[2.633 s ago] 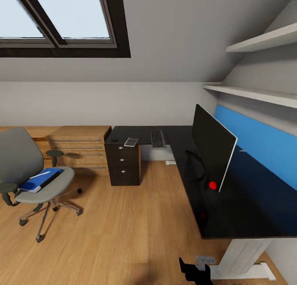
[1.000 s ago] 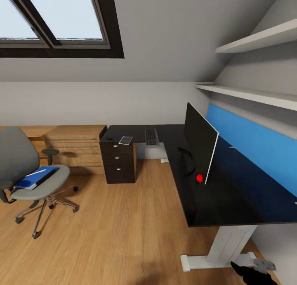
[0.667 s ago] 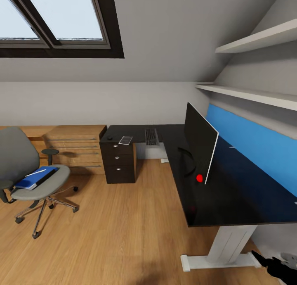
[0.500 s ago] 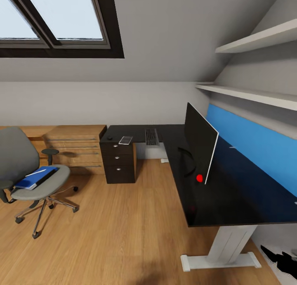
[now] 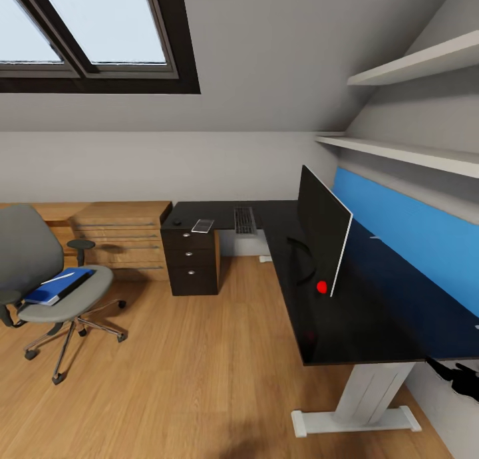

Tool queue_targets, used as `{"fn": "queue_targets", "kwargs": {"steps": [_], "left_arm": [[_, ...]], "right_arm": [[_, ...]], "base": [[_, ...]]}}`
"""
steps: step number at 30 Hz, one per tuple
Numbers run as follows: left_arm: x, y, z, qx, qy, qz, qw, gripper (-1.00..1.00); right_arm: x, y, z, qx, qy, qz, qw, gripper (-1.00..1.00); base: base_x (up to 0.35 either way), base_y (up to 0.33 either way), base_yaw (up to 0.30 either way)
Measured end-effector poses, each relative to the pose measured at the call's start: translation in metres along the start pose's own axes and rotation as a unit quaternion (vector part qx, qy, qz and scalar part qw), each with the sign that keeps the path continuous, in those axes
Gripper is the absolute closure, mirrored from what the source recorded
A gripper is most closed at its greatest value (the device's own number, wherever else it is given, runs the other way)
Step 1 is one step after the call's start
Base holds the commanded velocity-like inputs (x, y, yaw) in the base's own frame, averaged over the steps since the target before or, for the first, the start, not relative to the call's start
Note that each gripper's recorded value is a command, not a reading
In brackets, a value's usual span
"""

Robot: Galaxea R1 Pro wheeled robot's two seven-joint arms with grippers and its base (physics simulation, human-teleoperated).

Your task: In the bedroom, organize the workspace by keeping the computer under the desk, ensuring the monitor is on the desk, placing the keyboard on the desk next to the monitor, placing the mouse on the desk next to the keyboard, moving the folder from the swivel chair onto the desk next to the mouse, stacking the notebook on top of the folder with the pen on top of the notebook, and positioning the swivel chair next to the desk.

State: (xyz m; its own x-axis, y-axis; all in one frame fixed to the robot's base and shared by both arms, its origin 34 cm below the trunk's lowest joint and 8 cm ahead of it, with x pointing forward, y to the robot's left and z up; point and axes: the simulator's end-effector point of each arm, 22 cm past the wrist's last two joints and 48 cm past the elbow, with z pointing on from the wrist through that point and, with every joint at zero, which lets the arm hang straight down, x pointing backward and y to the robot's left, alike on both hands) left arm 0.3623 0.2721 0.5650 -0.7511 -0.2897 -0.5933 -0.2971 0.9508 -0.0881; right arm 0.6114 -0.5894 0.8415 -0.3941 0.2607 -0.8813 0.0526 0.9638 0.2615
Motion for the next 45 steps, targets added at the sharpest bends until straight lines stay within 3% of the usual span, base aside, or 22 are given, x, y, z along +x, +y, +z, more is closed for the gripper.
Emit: {"fn": "queue_targets", "kwargs": {"steps": [7,16,18,19,23,24,26,30,37,40,45], "left_arm": [[-0.005,-0.001,0.001,0.001,-0.005,0.000,1.0000,-1.00],[-0.007,-0.001,0.002,0.001,-0.008,0.000,1.0000,-1.00],[-0.007,0.000,0.002,0.001,-0.008,0.001,1.0000,-1.00],[-0.008,0.000,0.002,0.001,-0.008,0.001,1.0000,-1.00],[-0.008,0.000,0.002,0.001,-0.008,0.001,1.0000,-1.00],[-0.008,0.000,0.002,0.001,-0.008,0.002,1.0000,-1.00],[-0.008,0.000,0.002,0.001,-0.009,0.002,1.0000,-1.00],[-0.009,0.001,0.002,0.001,-0.010,0.003,0.9999,-1.00],[-0.010,0.002,0.002,0.001,-0.011,0.003,0.9999,-1.00],[-0.010,0.002,0.002,0.001,-0.012,0.003,0.9999,-1.00],[-0.011,0.002,0.002,0.001,-0.013,0.003,0.9999,-1.00]], "right_arm": [[-0.049,0.007,0.005,-0.017,-0.018,0.018,0.9995,-1.00],[-0.108,0.037,0.022,-0.017,-0.028,0.010,0.9994,-1.00],[-0.122,0.036,0.025,0.001,-0.033,0.011,0.9994,-1.00],[-0.144,0.036,0.028,0.035,-0.049,0.005,0.9982,-1.00],[-0.164,0.049,0.035,0.071,-0.073,-0.002,0.9948,-1.00],[-0.162,0.062,0.045,0.103,-0.084,0.010,0.9911,-1.00],[-0.154,0.070,0.052,0.119,-0.087,0.018,0.9889,-1.00],[-0.134,0.099,0.069,0.141,-0.099,0.010,0.9849,-1.00],[-0.120,0.137,0.084,0.162,-0.136,-0.051,0.9761,-1.00],[-0.121,0.142,0.084,0.176,-0.148,-0.066,0.9710,-1.00],[-0.126,0.138,0.079,0.195,-0.162,-0.067,0.9650,-1.00]], "base": [[0.000,0.000,0.000],[0.000,0.000,0.000],[0.000,0.000,0.000],[0.000,0.000,0.000],[0.000,0.000,0.000],[0.000,0.000,0.000],[0.000,0.000,0.000],[0.000,0.000,0.000],[0.000,0.000,0.000],[0.000,0.000,0.000],[0.000,0.000,0.000]]}}
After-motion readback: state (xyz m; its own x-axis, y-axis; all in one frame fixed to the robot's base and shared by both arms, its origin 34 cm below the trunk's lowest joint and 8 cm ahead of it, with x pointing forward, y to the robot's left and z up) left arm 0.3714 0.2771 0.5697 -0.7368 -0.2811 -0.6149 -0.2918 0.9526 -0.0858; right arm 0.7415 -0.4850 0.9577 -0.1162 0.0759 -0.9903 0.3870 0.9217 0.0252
